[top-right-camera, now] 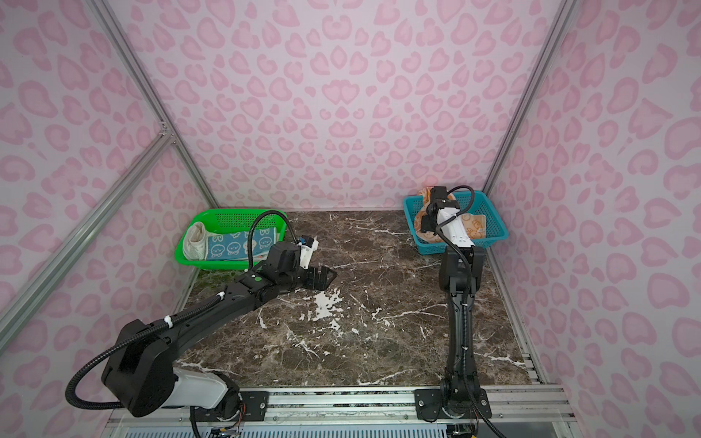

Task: Fold and stack the towels
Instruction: 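Reach the right gripper into the teal basket while the left gripper withdraws, then grasp the orange bunny towel with the right gripper and lift it out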

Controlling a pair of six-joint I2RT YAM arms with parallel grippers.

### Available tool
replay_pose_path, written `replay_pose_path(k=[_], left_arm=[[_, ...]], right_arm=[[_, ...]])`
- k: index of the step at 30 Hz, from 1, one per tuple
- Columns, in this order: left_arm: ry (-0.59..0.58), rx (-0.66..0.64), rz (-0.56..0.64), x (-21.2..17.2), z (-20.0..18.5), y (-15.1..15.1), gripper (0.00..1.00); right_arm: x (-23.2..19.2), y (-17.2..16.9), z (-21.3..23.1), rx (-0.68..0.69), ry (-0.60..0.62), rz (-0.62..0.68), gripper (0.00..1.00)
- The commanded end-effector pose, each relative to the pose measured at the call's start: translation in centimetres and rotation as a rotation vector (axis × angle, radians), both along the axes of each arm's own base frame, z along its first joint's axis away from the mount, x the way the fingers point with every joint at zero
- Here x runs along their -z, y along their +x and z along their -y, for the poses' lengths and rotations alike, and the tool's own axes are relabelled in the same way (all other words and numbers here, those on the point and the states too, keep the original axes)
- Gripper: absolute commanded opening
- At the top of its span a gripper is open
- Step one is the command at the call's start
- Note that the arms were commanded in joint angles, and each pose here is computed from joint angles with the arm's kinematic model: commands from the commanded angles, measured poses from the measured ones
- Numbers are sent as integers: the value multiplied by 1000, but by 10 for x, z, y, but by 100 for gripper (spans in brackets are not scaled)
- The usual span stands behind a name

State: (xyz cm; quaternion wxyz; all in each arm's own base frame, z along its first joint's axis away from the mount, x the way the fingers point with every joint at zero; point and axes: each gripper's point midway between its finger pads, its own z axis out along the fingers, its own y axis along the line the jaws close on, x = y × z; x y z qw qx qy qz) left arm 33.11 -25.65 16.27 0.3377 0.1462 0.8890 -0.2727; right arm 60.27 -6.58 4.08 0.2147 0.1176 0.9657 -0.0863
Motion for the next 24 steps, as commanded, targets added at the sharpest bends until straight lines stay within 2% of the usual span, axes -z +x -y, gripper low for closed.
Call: replay_pose_path(k=[1,3,8,14,24], left_arm=[[-30,15,14,-7,10,7,98],[-29,18,10,-5,12,8,98],[-21,21,-1,-2,13,9,98],[-22,21,-5,-3,14,10,98],[-31,24,15,-11,15,12,98]], right_arm=[[26,-20,2,2,8,-122,80],[36,-19,5,6,10,-127,75],[43,-18,5,6,29,-131,51],[16,-11,-1,-7,58,-73,0],[-78,3,-7,-17,61,142,0]])
